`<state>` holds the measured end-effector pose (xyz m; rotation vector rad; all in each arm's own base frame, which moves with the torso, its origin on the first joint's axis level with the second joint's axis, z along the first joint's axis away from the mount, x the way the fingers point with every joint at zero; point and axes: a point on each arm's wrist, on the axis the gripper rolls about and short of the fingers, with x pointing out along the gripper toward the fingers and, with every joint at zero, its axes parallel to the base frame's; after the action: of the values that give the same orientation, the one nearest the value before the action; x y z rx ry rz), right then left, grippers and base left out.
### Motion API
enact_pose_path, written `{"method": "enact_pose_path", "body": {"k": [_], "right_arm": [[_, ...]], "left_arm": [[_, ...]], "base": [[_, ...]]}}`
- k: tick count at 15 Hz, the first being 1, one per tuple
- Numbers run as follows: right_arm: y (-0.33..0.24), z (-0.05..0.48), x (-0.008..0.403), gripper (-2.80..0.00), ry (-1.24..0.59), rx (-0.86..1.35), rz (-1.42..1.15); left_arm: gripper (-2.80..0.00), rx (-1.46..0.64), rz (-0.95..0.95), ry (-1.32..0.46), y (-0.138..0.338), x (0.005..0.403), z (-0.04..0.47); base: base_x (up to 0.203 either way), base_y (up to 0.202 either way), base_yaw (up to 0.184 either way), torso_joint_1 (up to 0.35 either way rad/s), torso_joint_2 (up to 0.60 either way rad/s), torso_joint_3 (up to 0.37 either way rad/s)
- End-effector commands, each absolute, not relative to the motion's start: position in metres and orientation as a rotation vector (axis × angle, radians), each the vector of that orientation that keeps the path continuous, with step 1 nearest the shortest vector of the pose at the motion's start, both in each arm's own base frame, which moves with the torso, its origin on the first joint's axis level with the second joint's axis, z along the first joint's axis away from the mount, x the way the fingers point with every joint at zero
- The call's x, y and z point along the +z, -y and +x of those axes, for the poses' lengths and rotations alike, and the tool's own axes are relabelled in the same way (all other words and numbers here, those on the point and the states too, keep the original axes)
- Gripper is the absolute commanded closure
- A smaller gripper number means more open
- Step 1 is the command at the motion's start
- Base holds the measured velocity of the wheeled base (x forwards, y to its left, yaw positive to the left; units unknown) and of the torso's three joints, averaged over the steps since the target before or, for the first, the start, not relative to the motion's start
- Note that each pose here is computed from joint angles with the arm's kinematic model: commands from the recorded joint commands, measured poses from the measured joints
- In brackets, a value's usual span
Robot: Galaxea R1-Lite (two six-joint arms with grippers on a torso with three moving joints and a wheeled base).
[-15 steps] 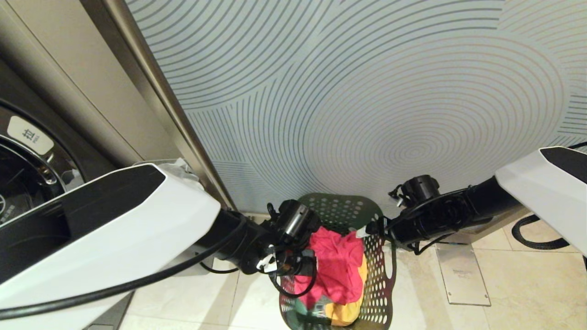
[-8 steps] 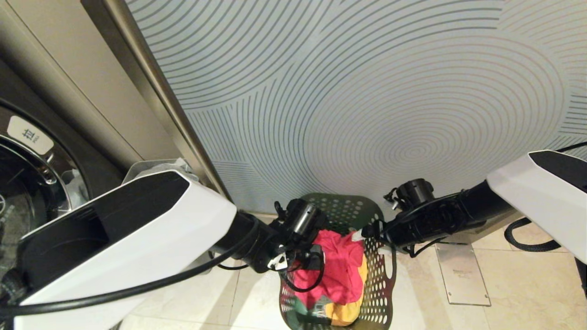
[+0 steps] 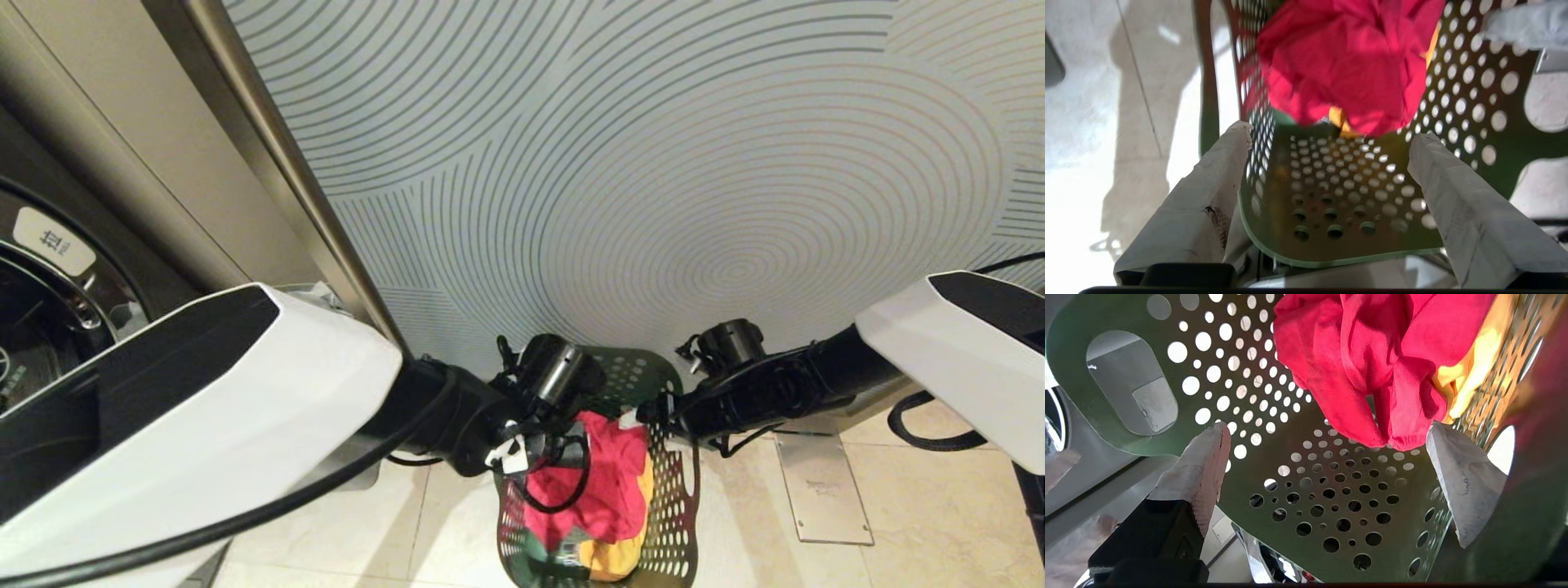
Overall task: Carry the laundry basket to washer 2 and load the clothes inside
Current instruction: Pick up the clothes basket and put it beside the washing machine
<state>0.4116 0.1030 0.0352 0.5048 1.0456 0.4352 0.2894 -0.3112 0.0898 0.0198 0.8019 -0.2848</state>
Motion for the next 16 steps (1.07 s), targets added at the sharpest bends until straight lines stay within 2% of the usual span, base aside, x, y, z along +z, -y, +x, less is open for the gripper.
{"method": "enact_pose_path", "body": {"k": [1, 6, 12, 16], "right_arm": [[-0.104, 0.412, 0.036, -2.80, -1.043, 0.441, 0.507], [-0.106, 0.415, 0.037, -2.80, -0.999, 0.459, 0.504], [-0.108, 0.415, 0.034, -2.80, -1.006, 0.459, 0.501], [-0.110, 0.415, 0.035, -2.80, -1.004, 0.466, 0.497]], "left_arm": [[-2.80, -0.278, 0.028, -0.804, 0.315, 0.078, 0.295], [-2.80, -0.244, 0.081, -0.733, 0.313, 0.062, 0.313], [-2.80, -0.260, 0.074, -0.678, 0.302, 0.119, 0.299], [-2.80, -0.190, 0.143, -0.719, 0.299, 0.083, 0.316]], "base": [[0.000, 0.000, 0.000, 0.000, 0.00, 0.000], [0.000, 0.000, 0.000, 0.000, 0.00, 0.000], [0.000, 0.000, 0.000, 0.000, 0.00, 0.000], [0.000, 0.000, 0.000, 0.000, 0.00, 0.000]]}}
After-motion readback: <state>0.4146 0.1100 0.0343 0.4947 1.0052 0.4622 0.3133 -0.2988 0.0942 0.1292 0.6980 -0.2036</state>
